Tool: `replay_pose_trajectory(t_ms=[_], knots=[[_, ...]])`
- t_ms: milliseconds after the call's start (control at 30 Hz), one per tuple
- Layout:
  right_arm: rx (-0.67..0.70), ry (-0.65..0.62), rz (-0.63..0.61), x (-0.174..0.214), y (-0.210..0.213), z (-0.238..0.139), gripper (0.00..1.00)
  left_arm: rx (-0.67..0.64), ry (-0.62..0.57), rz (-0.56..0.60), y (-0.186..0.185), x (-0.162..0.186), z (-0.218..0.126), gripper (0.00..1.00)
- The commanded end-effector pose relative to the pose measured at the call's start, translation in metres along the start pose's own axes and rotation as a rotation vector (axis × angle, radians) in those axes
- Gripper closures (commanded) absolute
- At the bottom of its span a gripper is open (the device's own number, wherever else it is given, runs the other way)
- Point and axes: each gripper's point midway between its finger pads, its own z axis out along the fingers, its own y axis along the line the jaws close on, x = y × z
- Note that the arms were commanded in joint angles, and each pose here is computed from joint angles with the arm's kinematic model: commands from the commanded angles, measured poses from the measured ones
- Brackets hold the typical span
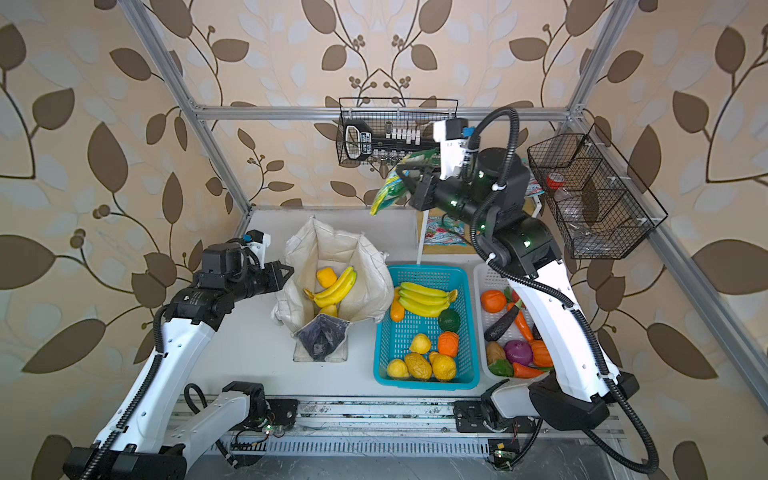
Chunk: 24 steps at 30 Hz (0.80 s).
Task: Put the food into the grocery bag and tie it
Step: 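Pull the candy bag off the shelf and carry it over the tote bag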
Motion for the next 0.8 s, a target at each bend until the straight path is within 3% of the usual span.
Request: replay_pose_trajectory(t_ms=[0,300,767], knots=[[-0.044,-0.046,-0.059,-0.003,0.035,0.009,1.0,0.016,-0.06,0.043,-0.007,-0.015,-0.01,1.0],[-0.129,0.141,-0.041,0.097,0.069,0.066,1.0,0.023,-0.054,0.037,-0.008,-0.014,-0.009,1.0],[-0.129,0.355,0.037,0.222,0.051,0.113,1.0,0.03,-0.054,0.032,-0.008,-0.014,-0.008,1.0]])
